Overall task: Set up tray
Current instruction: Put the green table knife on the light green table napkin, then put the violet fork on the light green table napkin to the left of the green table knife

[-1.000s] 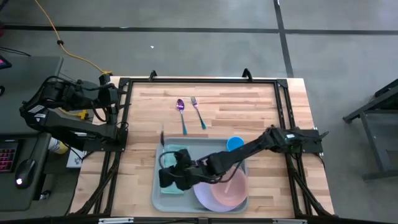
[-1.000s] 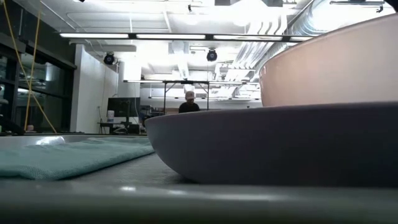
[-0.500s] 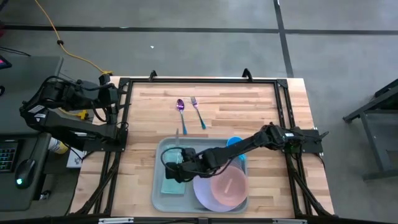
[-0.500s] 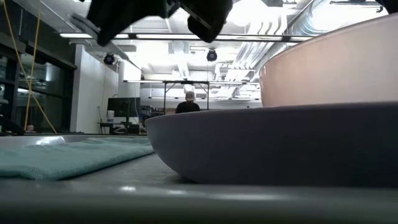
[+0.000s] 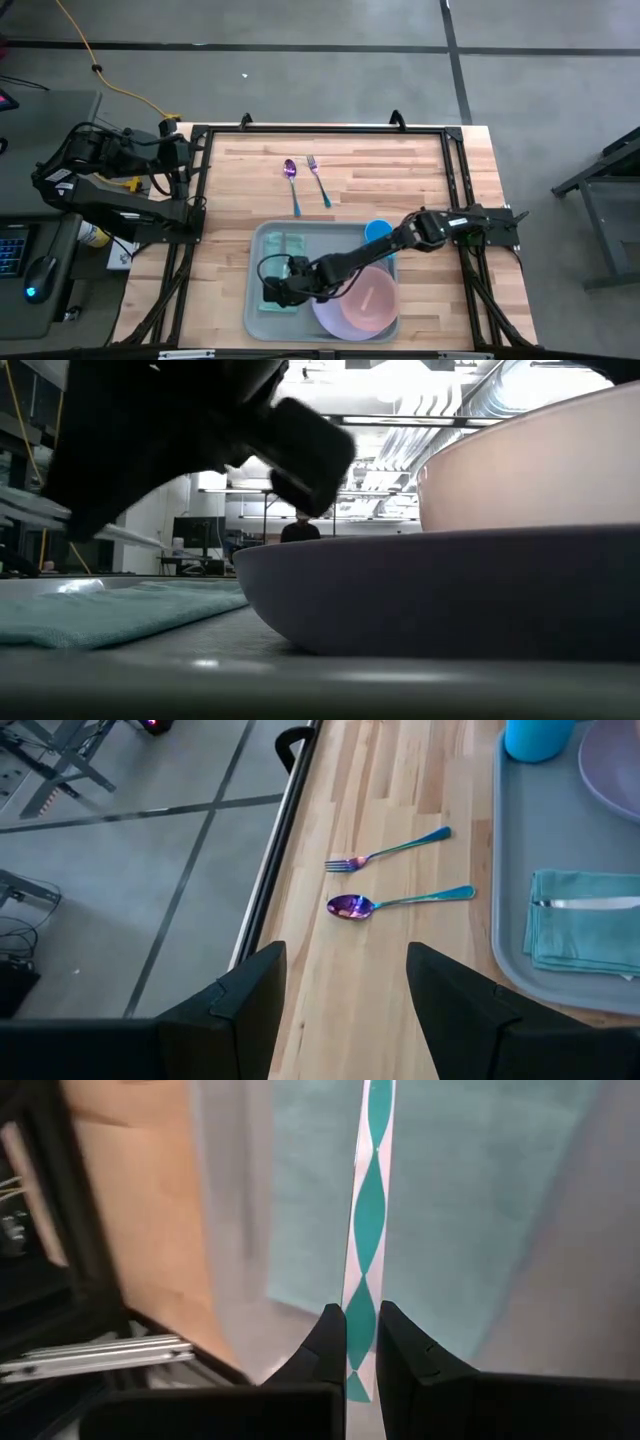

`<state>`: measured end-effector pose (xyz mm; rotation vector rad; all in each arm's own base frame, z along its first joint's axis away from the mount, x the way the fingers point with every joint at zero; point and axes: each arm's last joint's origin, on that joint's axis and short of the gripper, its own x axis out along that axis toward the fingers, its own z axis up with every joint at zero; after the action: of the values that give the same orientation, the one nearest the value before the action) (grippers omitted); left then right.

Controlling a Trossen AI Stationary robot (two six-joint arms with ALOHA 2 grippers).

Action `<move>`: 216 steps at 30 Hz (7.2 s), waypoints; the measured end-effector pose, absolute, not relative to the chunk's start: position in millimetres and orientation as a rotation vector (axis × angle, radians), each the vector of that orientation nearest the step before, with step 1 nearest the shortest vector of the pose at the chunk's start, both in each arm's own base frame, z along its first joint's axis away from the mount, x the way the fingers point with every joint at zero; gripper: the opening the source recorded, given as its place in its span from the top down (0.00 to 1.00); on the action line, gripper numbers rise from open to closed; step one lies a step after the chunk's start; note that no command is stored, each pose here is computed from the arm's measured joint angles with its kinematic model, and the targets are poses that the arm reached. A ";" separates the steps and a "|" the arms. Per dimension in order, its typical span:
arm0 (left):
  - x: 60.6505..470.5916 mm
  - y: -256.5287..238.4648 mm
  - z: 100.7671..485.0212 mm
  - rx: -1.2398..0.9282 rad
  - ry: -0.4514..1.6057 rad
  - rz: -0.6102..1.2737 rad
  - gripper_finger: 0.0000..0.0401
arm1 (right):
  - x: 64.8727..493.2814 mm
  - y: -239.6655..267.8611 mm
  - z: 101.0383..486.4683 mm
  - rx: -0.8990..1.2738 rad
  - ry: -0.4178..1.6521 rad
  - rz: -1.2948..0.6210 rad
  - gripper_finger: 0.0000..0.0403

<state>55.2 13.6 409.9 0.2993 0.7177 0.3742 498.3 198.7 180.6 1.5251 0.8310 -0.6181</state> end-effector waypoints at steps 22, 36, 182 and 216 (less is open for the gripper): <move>55.3 13.4 409.9 0.273 0.712 0.373 0.40 | 488.0 198.6 175.1 1.514 0.928 -0.734 0.98; 55.3 13.4 409.9 0.273 0.712 0.374 0.40 | 487.4 199.7 173.2 1.518 0.950 -0.735 0.98; 54.2 12.4 407.8 0.311 0.745 0.321 0.40 | 481.6 -145.0 127.0 0.830 1.256 -0.774 0.81; 50.0 12.3 403.3 0.343 0.813 0.301 0.40 | 466.2 -120.7 213.8 0.848 1.177 -0.698 1.00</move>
<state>50.0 12.3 403.3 0.3434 0.8126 0.3013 466.2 -120.7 213.8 0.8478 1.1765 -0.6977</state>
